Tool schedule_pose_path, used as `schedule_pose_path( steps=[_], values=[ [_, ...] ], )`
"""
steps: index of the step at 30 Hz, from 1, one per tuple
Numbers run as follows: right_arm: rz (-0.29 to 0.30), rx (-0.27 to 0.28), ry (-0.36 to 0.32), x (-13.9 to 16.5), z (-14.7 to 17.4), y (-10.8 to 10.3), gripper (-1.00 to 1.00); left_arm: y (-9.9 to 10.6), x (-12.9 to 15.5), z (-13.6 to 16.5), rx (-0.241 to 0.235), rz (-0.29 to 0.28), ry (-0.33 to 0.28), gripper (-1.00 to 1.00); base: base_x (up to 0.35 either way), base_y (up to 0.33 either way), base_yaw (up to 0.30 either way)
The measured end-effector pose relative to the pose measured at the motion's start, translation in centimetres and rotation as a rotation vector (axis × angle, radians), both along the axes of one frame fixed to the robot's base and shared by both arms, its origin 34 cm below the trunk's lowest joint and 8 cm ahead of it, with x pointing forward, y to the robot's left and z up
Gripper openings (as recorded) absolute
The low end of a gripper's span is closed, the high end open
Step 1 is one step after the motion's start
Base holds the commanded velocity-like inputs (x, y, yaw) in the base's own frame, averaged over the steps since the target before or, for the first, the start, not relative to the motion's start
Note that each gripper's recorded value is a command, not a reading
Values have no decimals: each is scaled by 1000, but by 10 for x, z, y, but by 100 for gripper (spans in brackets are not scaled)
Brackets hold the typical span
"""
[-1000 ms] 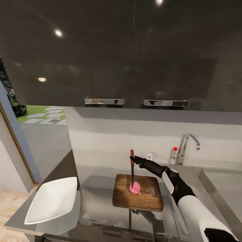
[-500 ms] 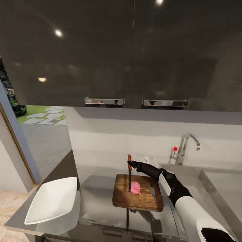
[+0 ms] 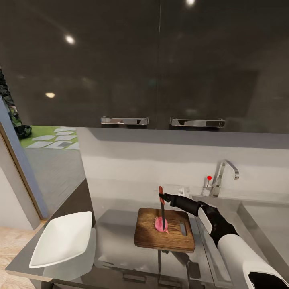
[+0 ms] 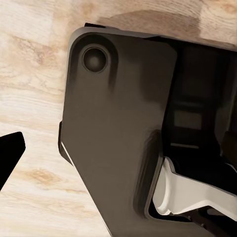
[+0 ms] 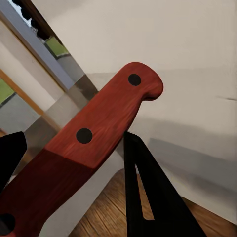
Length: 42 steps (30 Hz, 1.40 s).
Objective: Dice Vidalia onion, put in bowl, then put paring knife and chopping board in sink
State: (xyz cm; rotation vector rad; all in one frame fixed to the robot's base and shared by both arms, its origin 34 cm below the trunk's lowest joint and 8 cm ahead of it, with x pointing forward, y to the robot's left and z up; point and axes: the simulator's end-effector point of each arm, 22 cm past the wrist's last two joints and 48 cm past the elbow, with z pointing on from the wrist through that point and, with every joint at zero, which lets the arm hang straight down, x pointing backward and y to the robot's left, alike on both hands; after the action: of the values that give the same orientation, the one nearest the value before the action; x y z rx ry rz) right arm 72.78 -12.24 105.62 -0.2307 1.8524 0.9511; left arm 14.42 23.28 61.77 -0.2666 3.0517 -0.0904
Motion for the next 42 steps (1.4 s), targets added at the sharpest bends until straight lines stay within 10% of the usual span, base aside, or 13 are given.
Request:
schedule_pose_path(
  steps=[24,42],
  values=[
    [-45,-37,109,-6,-45,19,-100,1,0,0,2,0,0,100,0,0,0],
    [-53,-83,60,-4,-48,10,-100,-1,0,0,-1,0,0,100,0,0,0]
  ],
)
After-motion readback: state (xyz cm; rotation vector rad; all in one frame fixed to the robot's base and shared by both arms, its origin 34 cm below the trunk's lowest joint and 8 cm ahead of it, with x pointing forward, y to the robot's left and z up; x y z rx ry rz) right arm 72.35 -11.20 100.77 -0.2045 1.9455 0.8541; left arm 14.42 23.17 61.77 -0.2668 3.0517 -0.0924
